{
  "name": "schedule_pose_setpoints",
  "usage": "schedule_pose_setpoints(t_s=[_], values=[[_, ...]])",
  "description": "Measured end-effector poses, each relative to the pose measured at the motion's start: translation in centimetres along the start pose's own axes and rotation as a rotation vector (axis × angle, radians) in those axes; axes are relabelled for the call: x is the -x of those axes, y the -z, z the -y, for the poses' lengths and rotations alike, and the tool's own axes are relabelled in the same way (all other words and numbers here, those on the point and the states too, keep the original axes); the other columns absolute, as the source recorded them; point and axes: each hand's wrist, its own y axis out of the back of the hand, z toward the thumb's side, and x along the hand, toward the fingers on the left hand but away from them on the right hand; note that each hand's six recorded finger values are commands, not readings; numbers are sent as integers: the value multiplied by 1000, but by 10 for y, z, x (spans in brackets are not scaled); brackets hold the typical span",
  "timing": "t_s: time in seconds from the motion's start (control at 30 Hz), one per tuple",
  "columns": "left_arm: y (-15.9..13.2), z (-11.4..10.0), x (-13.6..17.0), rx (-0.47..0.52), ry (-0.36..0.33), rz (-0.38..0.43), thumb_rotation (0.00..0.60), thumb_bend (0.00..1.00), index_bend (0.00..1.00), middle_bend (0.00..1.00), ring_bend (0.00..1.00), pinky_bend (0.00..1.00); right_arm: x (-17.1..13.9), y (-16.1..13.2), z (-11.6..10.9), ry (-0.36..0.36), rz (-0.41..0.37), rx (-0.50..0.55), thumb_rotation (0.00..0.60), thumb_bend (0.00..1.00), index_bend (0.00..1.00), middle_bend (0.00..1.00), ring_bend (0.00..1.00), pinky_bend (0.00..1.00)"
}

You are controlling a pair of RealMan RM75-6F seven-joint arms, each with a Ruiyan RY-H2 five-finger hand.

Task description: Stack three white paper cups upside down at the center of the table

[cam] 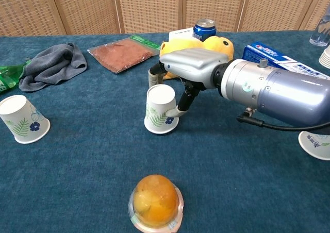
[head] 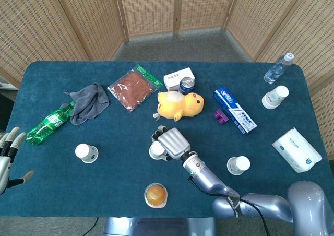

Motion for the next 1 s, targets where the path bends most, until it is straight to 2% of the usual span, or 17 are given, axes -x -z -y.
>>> schedule_pose_setpoints(t_s=[0.13,0.23,0.47,0.63,0.77,1.0], values=[[0,-1,0,1,-1,0,600,142,0,0,0,0,-2,1,-2,-5,7,18,600,275,158,188,28,516],[0,0,0,0,0,-1,600,142,0,0,0,0,-4,1,-5,-3,8,18,600,276,115,161,7,507],[0,0,0,2,0,0,600,142,0,0,0,0,-12,0,-16,22,3,5,600,282,99,143,0,480],[0,-2,1,10,-3,0,600,142,0,0,0,0,-28,8,-36,66,7,-29,600,284,96,138,0,429],[1,-5,1,16,-8,-1,600,142,0,0,0,0,-50,29,-56,128,35,-84,600,281,97,123,0,331],[-1,-5,3,15,-6,-1,600,142,0,0,0,0,-110,92,-86,244,176,-93,600,282,98,115,0,322]])
